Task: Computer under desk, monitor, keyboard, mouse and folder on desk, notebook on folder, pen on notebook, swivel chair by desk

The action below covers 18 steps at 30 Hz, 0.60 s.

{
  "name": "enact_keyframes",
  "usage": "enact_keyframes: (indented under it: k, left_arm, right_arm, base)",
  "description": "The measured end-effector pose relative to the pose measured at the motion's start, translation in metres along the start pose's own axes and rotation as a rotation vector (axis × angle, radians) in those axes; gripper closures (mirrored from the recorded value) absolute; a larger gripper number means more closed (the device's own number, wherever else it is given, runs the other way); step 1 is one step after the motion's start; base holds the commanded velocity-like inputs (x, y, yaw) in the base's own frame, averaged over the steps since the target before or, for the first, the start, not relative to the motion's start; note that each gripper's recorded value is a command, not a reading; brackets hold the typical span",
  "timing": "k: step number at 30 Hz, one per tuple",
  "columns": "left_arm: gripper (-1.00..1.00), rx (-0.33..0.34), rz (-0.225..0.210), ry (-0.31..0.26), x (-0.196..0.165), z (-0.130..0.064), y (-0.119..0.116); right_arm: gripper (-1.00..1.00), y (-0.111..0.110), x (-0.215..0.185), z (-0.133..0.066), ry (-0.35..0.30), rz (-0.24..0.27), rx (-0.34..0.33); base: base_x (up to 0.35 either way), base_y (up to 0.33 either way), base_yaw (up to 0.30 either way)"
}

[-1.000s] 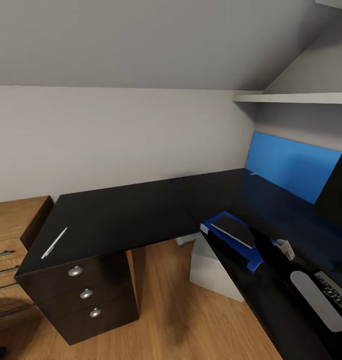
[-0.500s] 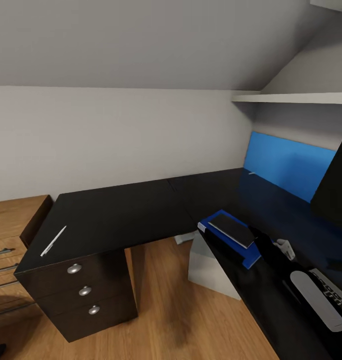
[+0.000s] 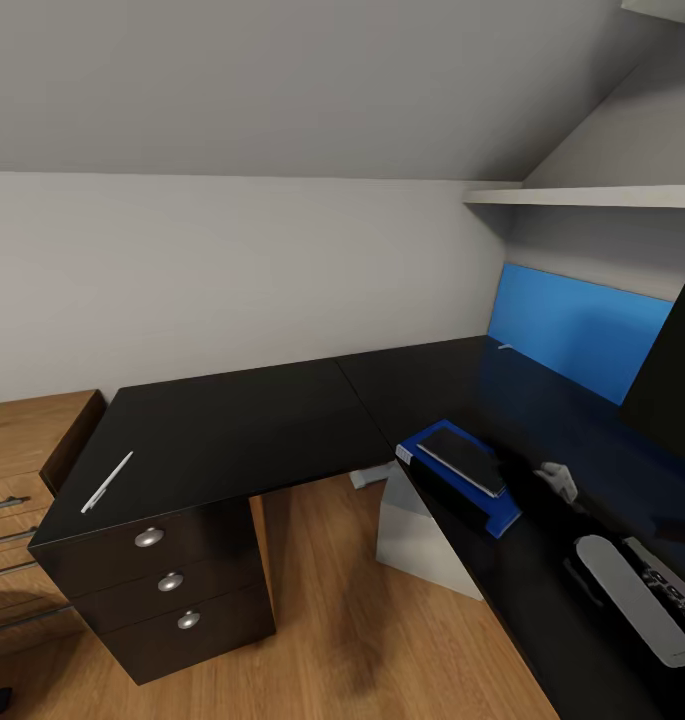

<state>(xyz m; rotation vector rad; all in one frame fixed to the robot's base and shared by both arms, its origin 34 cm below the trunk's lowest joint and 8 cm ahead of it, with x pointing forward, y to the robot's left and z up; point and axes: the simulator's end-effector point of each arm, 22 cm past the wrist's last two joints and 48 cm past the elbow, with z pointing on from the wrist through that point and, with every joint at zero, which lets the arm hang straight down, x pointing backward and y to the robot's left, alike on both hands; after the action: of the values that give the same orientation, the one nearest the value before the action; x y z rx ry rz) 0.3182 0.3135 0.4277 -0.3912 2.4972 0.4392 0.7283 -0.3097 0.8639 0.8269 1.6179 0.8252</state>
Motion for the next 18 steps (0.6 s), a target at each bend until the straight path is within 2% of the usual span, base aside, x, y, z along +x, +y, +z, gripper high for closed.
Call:
enact_keyframes:
  k: [3, 5, 10, 12, 16, 18]
  left_arm:
    - [-1.0, 0.0, 0.001, 0.001, 0.0, 0.0, 0.0]
    - [-1.0, 0.001, 0.003, 0.005, 0.001, 0.0, 0.0]
    - [-1.0, 0.003, 0.006, 0.006, 0.002, 0.0, -0.001]
    - [-1.0, 0.004, 0.006, 0.006, 0.002, 0.0, -0.001]
    - [-1.0, 0.003, 0.006, 0.006, 0.002, 0.0, -0.001]
    - [-1.0, 0.003, 0.006, 0.006, -0.001, -0.003, 0.0]
  right_arm:
    - [-1.0, 0.013, 0.018, -0.001, 0.035, -0.018, -0.026]
    - [-1.0, 0.027, 0.044, -0.004, 0.084, -0.045, -0.055]
    - [-1.0, 0.036, 0.087, -0.005, 0.13, -0.112, -0.041]
    - [-1.0, 0.038, 0.096, -0.004, 0.128, -0.138, -0.03]
    - [-1.0, 0.052, 0.123, 0.0, 0.076, -0.255, 0.018]
    - [-1.0, 0.063, 0.127, 0.0, 0.05, -0.297, 0.027]
  base:
    - [0.0, 0.0, 0.1]
    - [0.0, 0.0, 0.226]
    - [0.0, 0.0, 0.259]
    - [0.0, 0.0, 0.273]
    - [0.0, 0.0, 0.278]
    - [0.0, 0.0, 0.28]
